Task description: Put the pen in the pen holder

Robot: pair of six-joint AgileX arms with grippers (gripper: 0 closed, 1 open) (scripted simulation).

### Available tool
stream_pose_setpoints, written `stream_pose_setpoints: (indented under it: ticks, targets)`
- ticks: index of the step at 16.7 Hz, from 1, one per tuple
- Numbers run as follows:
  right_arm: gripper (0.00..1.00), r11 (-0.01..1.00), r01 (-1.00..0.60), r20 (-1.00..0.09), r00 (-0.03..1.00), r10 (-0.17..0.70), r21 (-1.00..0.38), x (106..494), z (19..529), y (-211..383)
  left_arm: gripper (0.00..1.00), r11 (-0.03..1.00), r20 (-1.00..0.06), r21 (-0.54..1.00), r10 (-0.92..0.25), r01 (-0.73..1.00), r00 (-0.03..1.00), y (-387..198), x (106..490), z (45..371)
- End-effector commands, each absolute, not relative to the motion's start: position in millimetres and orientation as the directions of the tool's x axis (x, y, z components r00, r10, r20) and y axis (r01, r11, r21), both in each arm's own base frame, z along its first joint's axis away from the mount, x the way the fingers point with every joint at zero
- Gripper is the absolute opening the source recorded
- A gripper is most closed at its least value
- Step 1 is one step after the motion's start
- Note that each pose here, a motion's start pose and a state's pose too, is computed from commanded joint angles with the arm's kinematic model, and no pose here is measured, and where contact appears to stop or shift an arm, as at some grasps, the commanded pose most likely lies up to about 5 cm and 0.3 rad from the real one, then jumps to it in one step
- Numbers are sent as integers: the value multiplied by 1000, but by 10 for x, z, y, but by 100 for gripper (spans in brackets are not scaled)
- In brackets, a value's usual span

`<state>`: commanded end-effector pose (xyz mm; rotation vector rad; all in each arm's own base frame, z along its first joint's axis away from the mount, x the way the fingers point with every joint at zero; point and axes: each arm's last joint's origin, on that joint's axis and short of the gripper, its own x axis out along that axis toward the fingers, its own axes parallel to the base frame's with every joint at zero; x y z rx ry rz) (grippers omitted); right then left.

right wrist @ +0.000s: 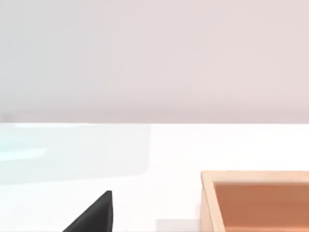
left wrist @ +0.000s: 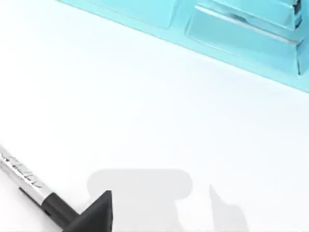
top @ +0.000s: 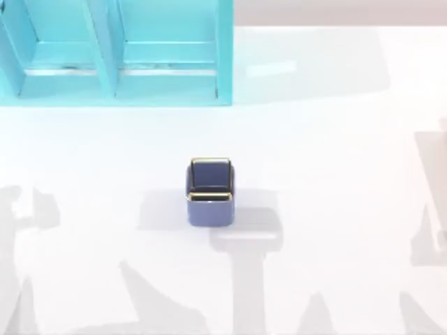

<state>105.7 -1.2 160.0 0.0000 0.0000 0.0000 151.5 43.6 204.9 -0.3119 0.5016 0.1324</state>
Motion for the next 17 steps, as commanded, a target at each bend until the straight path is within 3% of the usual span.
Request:
stream_pose_setpoints:
  ticks: [3,6,12,17]
  targets:
    - [100,1000,0,0,1000,0,0,1057,1600,-12,100,850,-676,-392,-6,-352,737,778,1820,1991]
    - [100,1000,0,0,1000,0,0,1057,1600,-12,100,706,-778,-490,-91,-511,621,1186,2059,1843]
    - [100,1000,0,0,1000,0,0,1057,1600,-12,100,414,-815,-576,-224,-705,534,1908,2248,1531]
    - [100,1000,0,0,1000,0,0,1057,1600,-12,100,339,-811,-585,-252,-737,528,2082,2259,1438]
